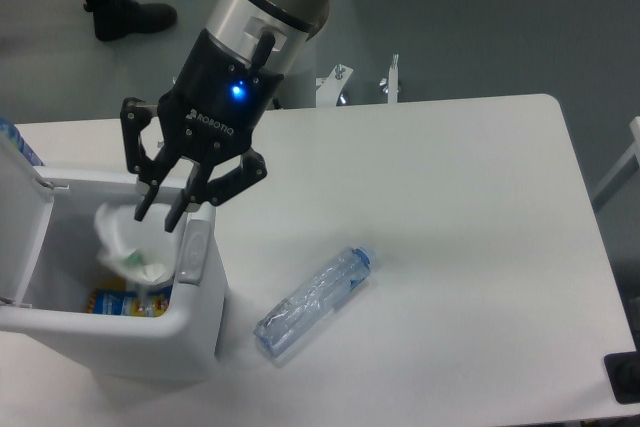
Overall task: Place the trash in the trash can
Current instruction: 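Carry the wrapper over the trash bin and open the gripper, then move the open gripper over the clear plastic water bottle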
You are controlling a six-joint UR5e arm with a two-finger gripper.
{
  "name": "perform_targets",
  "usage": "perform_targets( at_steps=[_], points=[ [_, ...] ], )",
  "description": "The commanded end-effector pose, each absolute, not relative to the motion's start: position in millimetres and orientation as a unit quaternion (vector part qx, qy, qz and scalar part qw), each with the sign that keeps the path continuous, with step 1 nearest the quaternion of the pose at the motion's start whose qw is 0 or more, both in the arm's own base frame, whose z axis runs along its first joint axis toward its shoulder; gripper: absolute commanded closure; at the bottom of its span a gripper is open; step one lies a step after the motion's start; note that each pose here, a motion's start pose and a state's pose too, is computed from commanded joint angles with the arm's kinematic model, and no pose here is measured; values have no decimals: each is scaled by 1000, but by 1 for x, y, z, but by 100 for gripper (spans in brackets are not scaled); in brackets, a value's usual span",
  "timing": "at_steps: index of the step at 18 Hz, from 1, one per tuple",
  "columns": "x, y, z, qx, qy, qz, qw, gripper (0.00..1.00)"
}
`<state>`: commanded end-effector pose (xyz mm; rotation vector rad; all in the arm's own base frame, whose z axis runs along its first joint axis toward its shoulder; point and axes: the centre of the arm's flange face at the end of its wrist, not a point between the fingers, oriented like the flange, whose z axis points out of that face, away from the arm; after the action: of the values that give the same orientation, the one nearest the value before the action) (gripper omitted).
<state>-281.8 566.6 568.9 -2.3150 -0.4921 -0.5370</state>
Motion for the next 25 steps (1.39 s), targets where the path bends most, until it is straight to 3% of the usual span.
perform_targets(
  at_steps=[10, 19, 25],
  points=[
    [-403, 516, 546, -870, -267, -162, 381, 0],
    [-478, 520, 461, -877, -308, -127, 346, 0],
    [-483, 533, 420, -897, -266, -129, 328, 0]
  ],
)
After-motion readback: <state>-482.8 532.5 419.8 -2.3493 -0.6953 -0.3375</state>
